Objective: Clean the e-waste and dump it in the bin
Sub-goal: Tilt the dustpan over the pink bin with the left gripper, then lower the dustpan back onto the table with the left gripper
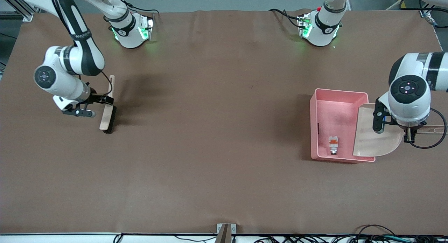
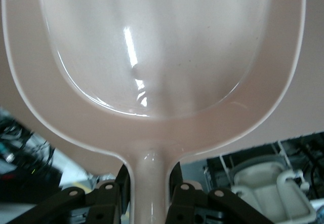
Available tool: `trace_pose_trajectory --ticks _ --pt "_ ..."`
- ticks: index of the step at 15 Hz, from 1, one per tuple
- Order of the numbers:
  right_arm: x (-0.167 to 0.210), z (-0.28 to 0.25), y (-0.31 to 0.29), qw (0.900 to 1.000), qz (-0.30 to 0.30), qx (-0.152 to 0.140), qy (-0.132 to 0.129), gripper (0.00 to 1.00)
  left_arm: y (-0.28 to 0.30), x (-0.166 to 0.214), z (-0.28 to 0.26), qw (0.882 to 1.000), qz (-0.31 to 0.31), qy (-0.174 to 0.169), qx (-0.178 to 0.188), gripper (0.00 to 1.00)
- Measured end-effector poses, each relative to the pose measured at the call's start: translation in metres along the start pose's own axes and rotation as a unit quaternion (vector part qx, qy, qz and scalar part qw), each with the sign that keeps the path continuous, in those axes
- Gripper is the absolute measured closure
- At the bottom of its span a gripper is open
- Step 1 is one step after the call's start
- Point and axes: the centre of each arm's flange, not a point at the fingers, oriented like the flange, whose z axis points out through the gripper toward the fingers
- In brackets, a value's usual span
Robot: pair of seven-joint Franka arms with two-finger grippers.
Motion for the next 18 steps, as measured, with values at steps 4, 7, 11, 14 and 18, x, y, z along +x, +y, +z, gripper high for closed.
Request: trace_pose_trajectory --ticks 4,7,11,14,18 --pt "0.014 -0.118 0.012 0.999 0.011 0.003 0.04 0.0 -0.006 0.004 -0.032 0.999 -0.016 -0.029 0.027 0.67" --pt "0.025 -0.211 0.02 0.997 0.018 0.004 0.077 0.0 -0.014 0.004 -0.061 0.997 -0.063 0.023 0.043 0.67" --pt "0.03 -0.287 0.025 0.992 0.023 0.005 0.121 0.0 -0.03 0.035 -0.107 0.98 -0.122 0.145 0.055 0.67" --pt "0.024 -0.297 0.026 0.995 0.024 0.003 0.093 0.0 -0.05 0.095 -0.128 0.967 -0.12 0.21 0.081 0.67" --pt "0.02 -0.33 0.024 0.995 0.026 0.012 0.096 0.0 -0.068 0.201 -0.132 0.952 -0.141 0.263 0.063 0.67"
